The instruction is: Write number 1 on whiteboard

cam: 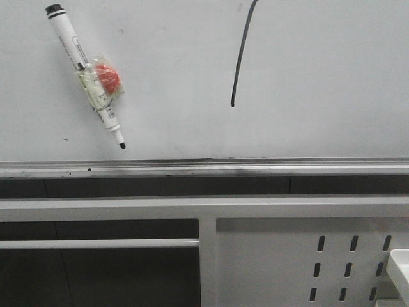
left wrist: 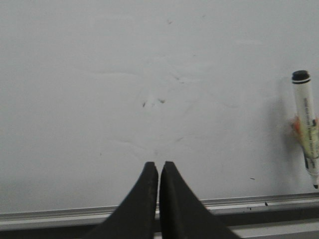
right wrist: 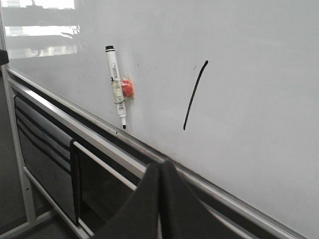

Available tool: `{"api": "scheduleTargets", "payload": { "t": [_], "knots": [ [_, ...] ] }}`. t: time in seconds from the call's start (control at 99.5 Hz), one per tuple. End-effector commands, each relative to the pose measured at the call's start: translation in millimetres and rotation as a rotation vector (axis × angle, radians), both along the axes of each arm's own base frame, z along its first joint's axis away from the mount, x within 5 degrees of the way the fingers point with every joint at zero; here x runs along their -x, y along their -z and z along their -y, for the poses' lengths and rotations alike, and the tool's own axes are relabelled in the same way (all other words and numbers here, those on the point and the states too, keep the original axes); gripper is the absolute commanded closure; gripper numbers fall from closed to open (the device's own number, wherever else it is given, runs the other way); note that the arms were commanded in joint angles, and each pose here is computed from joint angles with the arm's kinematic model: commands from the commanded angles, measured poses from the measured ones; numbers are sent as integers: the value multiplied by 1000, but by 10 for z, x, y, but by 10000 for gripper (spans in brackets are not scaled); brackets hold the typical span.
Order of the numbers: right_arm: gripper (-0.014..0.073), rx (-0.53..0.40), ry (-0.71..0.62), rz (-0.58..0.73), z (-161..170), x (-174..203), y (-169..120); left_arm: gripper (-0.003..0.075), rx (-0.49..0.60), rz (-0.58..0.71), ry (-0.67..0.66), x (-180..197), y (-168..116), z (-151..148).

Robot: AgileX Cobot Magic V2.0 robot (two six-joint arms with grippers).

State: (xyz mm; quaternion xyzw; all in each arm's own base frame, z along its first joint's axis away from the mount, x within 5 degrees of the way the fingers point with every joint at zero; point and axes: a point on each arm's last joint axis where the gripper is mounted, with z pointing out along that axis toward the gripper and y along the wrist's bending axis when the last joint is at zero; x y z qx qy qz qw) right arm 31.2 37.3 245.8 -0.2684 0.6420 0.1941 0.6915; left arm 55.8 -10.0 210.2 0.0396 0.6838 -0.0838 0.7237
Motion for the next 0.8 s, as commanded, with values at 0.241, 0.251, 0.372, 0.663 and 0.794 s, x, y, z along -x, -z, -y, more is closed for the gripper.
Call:
{"api": "scheduleTargets", "payload": {
  "t": [0.241, 0.251, 0.372, 0.663, 0.794],
  "knots": [
    [664, -40, 34, 30, 27, -13, -115, 740, -65, -10, -95, 1, 117, -53],
    [664, -40, 34, 30, 27, -13, -115, 740, -66, -15, -102, 1, 121, -57],
    [664, -40, 34, 30, 27, -13, -115, 740, -34, -164, -138, 4, 251, -74],
    [664, -40, 34, 30, 26, -12, -115, 740, -65, -261, -144, 18, 340, -80],
    [664, -40, 34, 30, 26, -12, -115, 740, -65, -261, -144, 18, 340, -80]
  ]
}}
